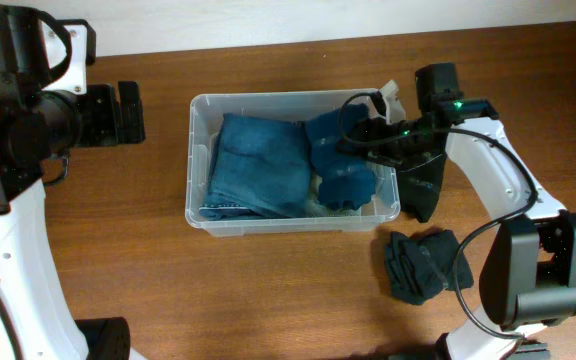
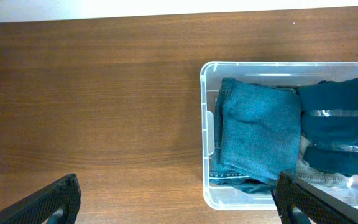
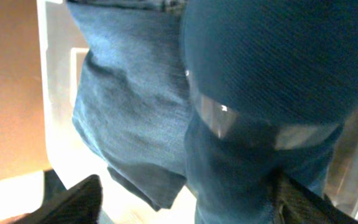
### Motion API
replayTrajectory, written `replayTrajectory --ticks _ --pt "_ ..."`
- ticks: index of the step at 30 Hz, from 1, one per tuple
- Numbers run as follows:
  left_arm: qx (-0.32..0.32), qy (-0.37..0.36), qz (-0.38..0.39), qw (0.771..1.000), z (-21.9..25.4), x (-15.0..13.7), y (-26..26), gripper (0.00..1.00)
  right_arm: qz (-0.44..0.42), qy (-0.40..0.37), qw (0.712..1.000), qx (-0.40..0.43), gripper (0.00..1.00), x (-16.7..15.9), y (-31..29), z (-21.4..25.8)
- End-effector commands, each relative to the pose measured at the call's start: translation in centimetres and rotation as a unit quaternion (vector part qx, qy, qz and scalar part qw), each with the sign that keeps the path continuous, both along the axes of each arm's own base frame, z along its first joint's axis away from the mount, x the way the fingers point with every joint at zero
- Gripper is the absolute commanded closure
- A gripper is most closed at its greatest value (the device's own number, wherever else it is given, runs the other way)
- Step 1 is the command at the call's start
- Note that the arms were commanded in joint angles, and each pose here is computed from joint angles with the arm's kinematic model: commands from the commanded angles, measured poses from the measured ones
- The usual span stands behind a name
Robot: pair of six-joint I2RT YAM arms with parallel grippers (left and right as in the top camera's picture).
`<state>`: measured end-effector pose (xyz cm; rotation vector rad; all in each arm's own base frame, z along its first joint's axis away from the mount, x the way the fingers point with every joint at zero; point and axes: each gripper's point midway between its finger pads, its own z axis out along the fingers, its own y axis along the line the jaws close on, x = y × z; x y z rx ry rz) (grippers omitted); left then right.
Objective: Pack container
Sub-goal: 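Lift the teal garment and place it in the box's right side, then release and move the right gripper to the black garment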
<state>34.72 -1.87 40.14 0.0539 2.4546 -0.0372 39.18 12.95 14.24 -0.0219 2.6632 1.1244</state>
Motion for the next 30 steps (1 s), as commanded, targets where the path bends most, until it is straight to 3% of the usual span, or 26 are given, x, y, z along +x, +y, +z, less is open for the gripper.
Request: replayTrajectory --ticks 1,10,15,22,30 --pt "0.002 -0.007 0.008 1.0 0.5 -0.5 0.4 0.01 -0.01 -0.062 0.998 -0.025 0.15 0.8 -1.0 3.7" --pt "0.002 -0.007 0.008 1.0 0.5 -0.5 0.3 0.01 -0.085 -0.179 0.976 -0.093 0.14 -0.3 -5.8 13.6" --pt "0.002 -0.007 0.008 1.0 0.5 -0.5 0.3 0.01 -0.197 -0.15 0.963 -0.105 0.01 -1.2 -13.3 14.2" --pt "0.002 -0.007 0.008 1.0 0.5 -0.5 0.3 0.01 -0.289 -0.033 0.95 -0.115 0.02 -2.9 -22.6 7.8" --pt "0.002 -0.007 0.008 1.0 0.5 -0.5 0.3 0.01 -0.264 0.115 0.954 -0.084 0.01 -3.4 -22.7 -4.1"
